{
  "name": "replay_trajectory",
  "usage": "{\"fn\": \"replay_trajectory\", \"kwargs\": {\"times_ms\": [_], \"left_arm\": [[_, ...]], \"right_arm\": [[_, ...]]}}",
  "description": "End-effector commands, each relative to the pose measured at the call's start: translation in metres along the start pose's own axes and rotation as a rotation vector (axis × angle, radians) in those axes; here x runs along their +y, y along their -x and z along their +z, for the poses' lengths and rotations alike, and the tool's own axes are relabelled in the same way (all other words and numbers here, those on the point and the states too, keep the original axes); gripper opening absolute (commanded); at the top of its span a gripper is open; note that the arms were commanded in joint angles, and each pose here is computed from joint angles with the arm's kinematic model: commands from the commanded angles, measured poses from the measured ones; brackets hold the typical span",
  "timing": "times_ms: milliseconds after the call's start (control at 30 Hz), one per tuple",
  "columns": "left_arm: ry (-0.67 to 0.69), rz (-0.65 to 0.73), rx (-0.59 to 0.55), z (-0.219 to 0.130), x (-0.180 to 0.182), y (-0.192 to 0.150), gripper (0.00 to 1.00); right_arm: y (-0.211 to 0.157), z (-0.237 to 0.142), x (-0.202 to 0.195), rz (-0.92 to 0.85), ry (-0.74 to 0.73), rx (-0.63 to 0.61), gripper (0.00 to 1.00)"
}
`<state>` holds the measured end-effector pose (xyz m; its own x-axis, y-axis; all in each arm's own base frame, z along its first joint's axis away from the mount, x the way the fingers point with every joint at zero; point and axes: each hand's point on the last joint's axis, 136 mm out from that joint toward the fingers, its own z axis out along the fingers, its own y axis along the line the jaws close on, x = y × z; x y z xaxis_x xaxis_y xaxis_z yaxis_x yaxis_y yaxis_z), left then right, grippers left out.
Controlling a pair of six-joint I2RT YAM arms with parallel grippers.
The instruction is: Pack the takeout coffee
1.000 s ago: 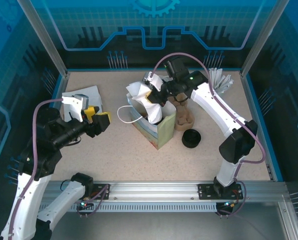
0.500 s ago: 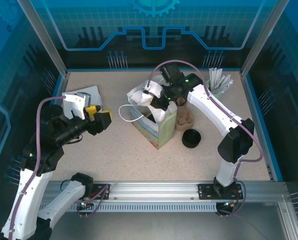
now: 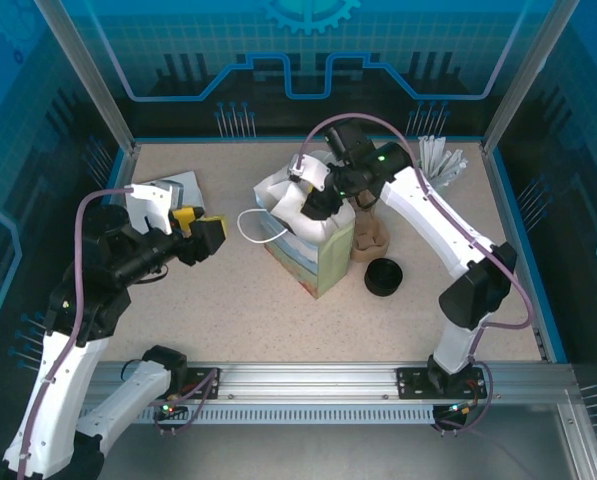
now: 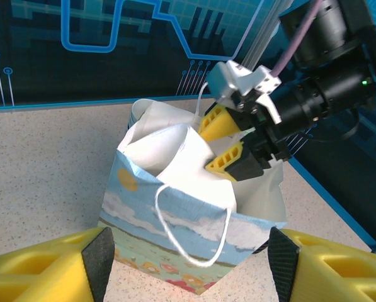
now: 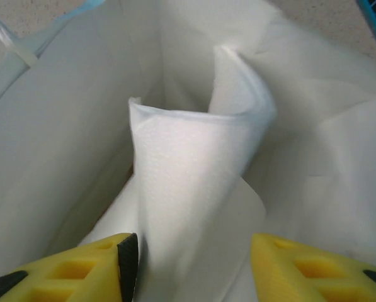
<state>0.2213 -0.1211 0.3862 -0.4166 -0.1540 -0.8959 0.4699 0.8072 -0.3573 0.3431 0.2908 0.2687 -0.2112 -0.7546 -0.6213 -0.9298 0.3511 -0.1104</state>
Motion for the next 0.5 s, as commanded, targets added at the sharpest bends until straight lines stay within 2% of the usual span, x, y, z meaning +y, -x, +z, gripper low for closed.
{"fn": "replay_trajectory", "kwargs": {"times_ms": [0, 167, 467], "left_arm": [[-0.025, -0.013, -0.023, 0.002, -0.005, 0.007, 0.69], [-0.025, -0.023, -0.016, 0.004, -0.003, 0.004, 0.69], [-0.014, -0.02, -0.008, 0.003, -0.002, 0.001, 0.69]], "right_arm": [[0.015, -0.026, 0.007, -0.005, -0.015, -0.06, 0.53], [0.009, -0.006, 0.013, 0.042, 0.046, -0.031, 0.37], [0.013, 0.02, 0.022, 0.054, 0.093, -0.02, 0.36]]}}
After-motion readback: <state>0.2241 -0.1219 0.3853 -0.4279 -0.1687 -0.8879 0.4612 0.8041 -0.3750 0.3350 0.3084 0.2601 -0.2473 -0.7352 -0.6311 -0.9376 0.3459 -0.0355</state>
